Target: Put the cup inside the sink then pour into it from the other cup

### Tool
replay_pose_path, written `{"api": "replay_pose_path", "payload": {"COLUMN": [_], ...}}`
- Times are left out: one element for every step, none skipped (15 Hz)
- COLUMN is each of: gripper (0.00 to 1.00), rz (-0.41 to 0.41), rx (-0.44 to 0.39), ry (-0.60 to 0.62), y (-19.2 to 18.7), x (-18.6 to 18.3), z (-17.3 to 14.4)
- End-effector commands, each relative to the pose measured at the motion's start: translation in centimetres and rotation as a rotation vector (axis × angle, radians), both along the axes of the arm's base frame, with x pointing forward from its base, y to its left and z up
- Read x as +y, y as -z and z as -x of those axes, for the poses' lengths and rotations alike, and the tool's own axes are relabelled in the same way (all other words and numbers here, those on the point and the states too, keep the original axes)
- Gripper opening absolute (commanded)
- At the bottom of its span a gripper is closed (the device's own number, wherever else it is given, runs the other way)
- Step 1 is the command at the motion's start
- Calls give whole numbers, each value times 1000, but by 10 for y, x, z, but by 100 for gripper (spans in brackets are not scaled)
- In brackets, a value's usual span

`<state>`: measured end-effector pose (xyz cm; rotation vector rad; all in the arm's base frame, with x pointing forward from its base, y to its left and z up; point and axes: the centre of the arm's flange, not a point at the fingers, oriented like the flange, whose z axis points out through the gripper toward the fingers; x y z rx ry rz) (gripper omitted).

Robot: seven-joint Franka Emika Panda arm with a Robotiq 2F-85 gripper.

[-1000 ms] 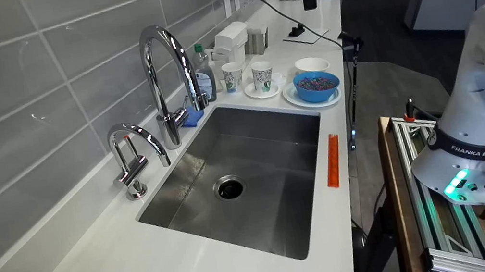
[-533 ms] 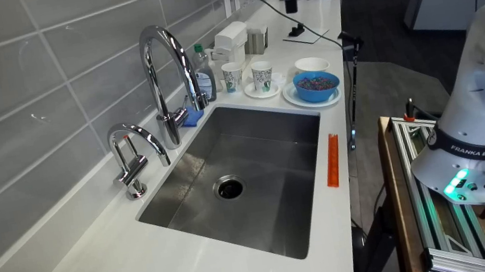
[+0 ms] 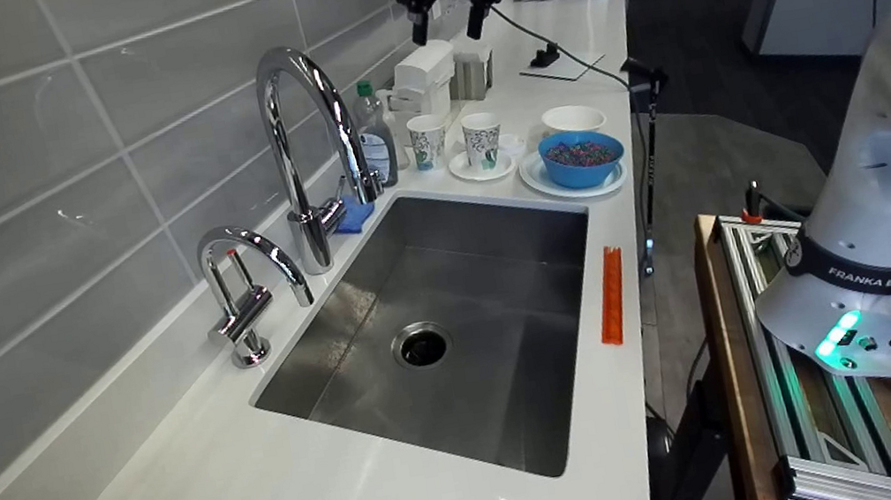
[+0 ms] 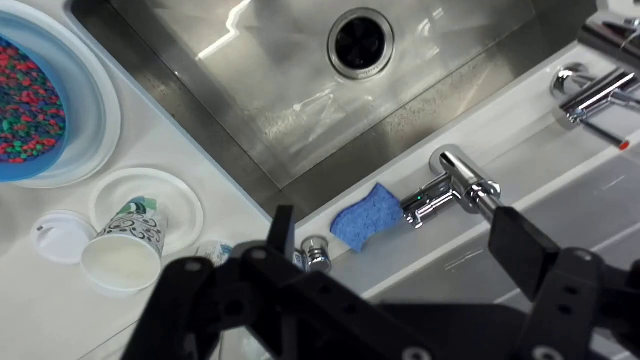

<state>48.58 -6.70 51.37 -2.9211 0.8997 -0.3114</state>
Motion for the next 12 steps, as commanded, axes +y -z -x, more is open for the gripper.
{"api": "replay_pose_path", "payload": {"gripper": [100,100,100,100,100,100,100,100,100,100,100,100], "rz": [-29,-4,-6,-8,-9,-9,-10,8,31,33,43,46], "rx": [-19,-20,-13,-9,-7,-7,-9,-10,-44,-64,-97,-120], "ry": [97,46,60,68,73,76,77,102,154,195,230,251], "y": [17,11,16,18,19,19,18,21,25,27,30,33], "x": [-19,-12,-16,-19,-20,-20,-20,-22,-32,-42,-54,-65], "z": [-22,-10,-12,-14,-15,-16,-16,-21,-31,-41,-51,-59]}}
